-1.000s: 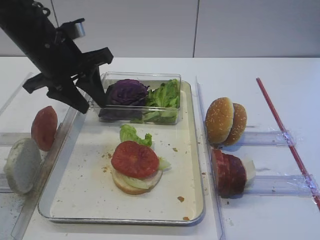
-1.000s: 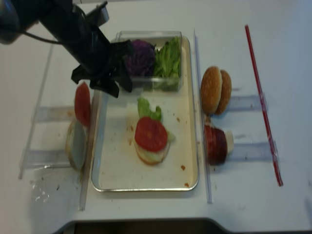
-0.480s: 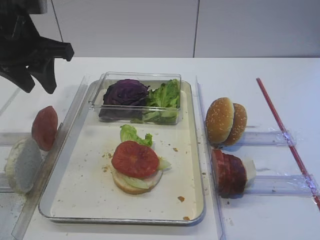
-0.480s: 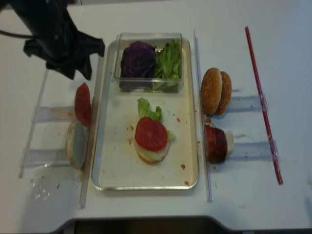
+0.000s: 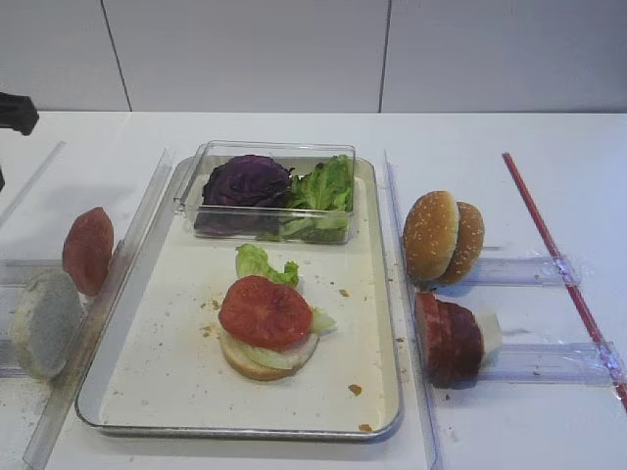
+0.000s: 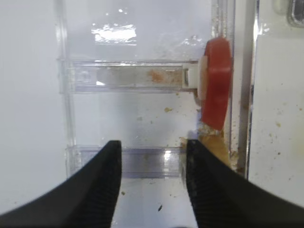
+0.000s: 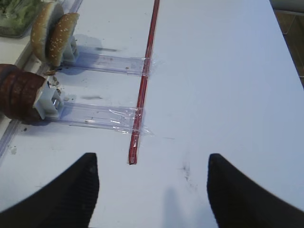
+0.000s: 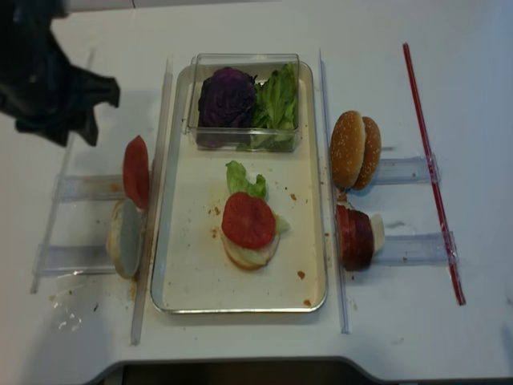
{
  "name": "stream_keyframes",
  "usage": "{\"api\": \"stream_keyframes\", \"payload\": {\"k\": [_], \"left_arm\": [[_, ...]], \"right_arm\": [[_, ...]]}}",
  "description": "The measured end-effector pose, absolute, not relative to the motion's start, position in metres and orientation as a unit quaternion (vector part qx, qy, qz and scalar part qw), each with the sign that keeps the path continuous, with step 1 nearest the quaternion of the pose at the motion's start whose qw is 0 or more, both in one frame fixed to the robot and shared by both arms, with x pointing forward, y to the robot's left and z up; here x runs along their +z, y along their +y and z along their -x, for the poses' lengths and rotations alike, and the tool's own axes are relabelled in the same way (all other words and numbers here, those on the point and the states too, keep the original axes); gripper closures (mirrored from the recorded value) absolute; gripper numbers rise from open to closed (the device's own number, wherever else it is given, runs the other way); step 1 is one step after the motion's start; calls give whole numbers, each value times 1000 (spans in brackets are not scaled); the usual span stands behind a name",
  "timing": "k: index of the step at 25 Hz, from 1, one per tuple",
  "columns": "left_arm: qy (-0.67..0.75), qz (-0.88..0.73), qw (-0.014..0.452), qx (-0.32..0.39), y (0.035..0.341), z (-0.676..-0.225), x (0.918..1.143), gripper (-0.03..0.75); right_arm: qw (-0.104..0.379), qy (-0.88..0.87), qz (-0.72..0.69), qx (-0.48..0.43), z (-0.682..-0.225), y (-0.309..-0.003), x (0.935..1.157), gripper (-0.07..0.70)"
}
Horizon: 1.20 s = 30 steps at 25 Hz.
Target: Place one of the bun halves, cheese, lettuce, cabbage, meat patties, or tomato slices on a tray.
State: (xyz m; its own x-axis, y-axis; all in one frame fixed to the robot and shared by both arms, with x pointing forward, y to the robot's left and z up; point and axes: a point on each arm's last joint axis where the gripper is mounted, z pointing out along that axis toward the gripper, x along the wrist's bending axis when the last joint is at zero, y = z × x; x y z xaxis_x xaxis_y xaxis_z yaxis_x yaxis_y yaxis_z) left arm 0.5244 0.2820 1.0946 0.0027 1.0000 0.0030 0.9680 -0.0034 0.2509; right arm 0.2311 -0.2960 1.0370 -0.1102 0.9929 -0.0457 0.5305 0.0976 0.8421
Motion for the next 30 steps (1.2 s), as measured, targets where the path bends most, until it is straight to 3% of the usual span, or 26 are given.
{"api": "stream_keyframes", "payload": {"k": [12,21,30], "left_arm": [[692,-701,121,127,293,-428,1108,408],[685,-693,165,153,296,-349,1095,408],[671,-683,215,194,298,-296,1082,408]], "right_arm": [[336,662,-575,344,-231,-296,1037,132],[335,662,-576,343,-231,-296,1037,132],[335,662,-576,343,-231,-296,1037,132]]}}
